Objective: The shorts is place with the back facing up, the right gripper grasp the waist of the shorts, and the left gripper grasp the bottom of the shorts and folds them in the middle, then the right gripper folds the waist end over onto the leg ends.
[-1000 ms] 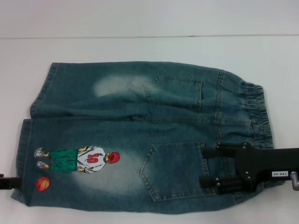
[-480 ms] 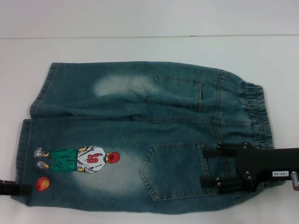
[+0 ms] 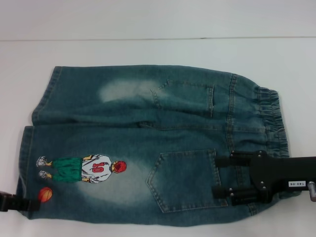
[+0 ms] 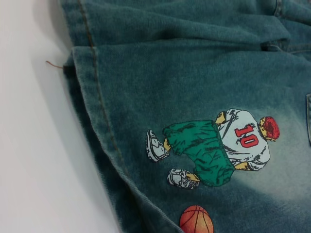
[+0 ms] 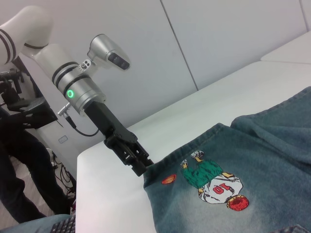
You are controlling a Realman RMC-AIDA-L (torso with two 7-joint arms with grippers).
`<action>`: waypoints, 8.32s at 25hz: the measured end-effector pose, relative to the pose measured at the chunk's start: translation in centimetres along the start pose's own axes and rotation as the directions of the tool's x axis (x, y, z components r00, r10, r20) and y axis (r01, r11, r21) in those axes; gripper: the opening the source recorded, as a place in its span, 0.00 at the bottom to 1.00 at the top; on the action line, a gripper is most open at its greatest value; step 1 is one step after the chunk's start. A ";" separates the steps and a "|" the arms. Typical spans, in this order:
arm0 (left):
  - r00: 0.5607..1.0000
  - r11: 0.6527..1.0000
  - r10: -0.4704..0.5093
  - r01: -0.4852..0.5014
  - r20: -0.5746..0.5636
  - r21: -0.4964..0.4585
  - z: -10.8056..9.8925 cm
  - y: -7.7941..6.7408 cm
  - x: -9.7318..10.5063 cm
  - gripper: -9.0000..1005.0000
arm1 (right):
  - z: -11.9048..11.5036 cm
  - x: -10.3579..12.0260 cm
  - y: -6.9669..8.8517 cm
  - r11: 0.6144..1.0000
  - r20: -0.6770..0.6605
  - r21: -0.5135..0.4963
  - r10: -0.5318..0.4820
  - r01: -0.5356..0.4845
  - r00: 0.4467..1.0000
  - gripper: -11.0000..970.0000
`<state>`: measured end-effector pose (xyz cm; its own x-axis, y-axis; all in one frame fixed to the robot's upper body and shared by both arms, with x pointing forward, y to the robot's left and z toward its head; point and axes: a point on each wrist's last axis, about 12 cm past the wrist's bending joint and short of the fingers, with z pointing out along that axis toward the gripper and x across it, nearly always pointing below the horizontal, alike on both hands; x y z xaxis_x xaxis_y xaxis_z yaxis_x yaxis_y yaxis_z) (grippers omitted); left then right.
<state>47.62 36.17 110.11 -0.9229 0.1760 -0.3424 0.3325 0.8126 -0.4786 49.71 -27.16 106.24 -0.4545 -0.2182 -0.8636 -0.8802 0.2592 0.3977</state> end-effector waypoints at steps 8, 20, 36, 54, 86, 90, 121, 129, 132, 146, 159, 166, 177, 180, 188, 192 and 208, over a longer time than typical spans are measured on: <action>1.000 0.999 -0.012 0.013 0.006 -0.033 0.0 0.4 -0.1 0.61 | 0.0 0.0 0.0 1.000 0.001 -0.002 0.002 -0.002 1.000 0.94; 1.000 1.000 -0.013 0.012 -0.022 -0.020 0.2 0.5 -0.4 0.57 | 0.0 0.0 0.0 1.000 0.003 -0.001 0.005 -0.005 1.000 0.94; 1.000 0.999 0.008 -0.008 0.002 -0.035 -0.1 0.3 -0.9 0.02 | -4.7 0.9 1.6 0.996 0.240 0.051 0.059 -0.073 0.969 0.94; 0.998 0.999 0.037 -0.037 0.042 -0.009 0.5 -0.2 -1.8 0.02 | -12.5 11.5 6.9 0.768 0.523 0.408 0.246 -0.493 0.816 0.94; 0.997 0.999 0.045 -0.046 0.057 0.008 0.5 -0.5 -2.1 0.01 | -9.6 10.0 3.9 0.781 0.355 0.323 0.423 -0.534 0.833 0.94; 0.997 0.999 0.047 -0.047 0.057 0.010 0.6 -0.6 -2.2 0.02 | -9.5 9.7 3.5 0.772 0.348 0.308 0.453 -0.557 0.821 0.94; 0.997 0.998 0.059 -0.061 0.053 0.034 0.9 -1.1 -2.4 0.02 | -9.1 9.0 2.0 0.736 0.298 0.324 0.516 -0.594 0.803 0.94; 0.997 0.998 0.059 -0.061 0.052 0.036 0.9 -1.2 -2.4 0.01 | -8.9 8.5 1.6 0.746 0.290 0.318 0.511 -0.585 0.809 0.94; 0.997 0.997 0.060 -0.062 0.056 0.039 0.9 -1.2 -2.5 0.01 | -8.7 8.4 1.6 0.749 0.279 0.313 0.515 -0.584 0.811 0.94; 0.996 0.997 0.065 -0.068 0.060 0.046 0.8 -1.4 -2.6 0.02 | -8.3 7.9 1.6 0.769 0.266 0.284 0.511 -0.573 0.818 0.94; 0.996 0.997 0.065 -0.068 0.059 0.047 0.8 -1.4 -2.5 0.02 | -8.4 7.7 1.8 0.785 0.220 0.262 0.518 -0.561 0.827 0.94; 0.996 0.997 0.063 -0.066 0.058 0.050 0.9 -1.4 -2.5 0.01 | -8.7 7.8 1.8 0.783 0.196 0.268 0.526 -0.561 0.828 0.94; 0.996 0.996 0.063 -0.066 0.058 0.054 1.0 -1.4 -2.6 0.02 | -7.8 6.7 1.1 0.788 0.194 0.245 0.531 -0.565 0.825 0.94; 0.996 0.996 0.062 -0.066 0.058 0.055 1.1 -1.4 -2.6 0.02 | -7.7 6.6 1.0 0.793 0.181 0.244 0.528 -0.558 0.830 0.93; 0.996 0.996 0.065 -0.068 0.057 0.056 1.1 -1.4 -2.7 0.02 | -8.0 6.8 0.9 0.806 0.162 0.267 0.503 -0.528 0.849 0.69; 0.996 0.996 0.066 -0.070 0.063 0.060 1.1 -1.5 -2.7 0.02 | -8.0 6.9 1.0 0.823 0.154 0.271 0.474 -0.499 0.867 0.60; 0.989 0.991 0.076 -0.089 0.124 0.101 1.3 -1.9 -3.5 0.01 | -8.2 5.9 1.3 0.860 0.213 0.226 0.415 -0.458 0.884 0.05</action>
<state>50.45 33.25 111.17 -0.8639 0.1671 -0.4750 0.4310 0.7334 -0.5257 44.75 -35.82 104.26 -0.7381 0.1150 -0.6648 -0.5178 0.5352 0.6675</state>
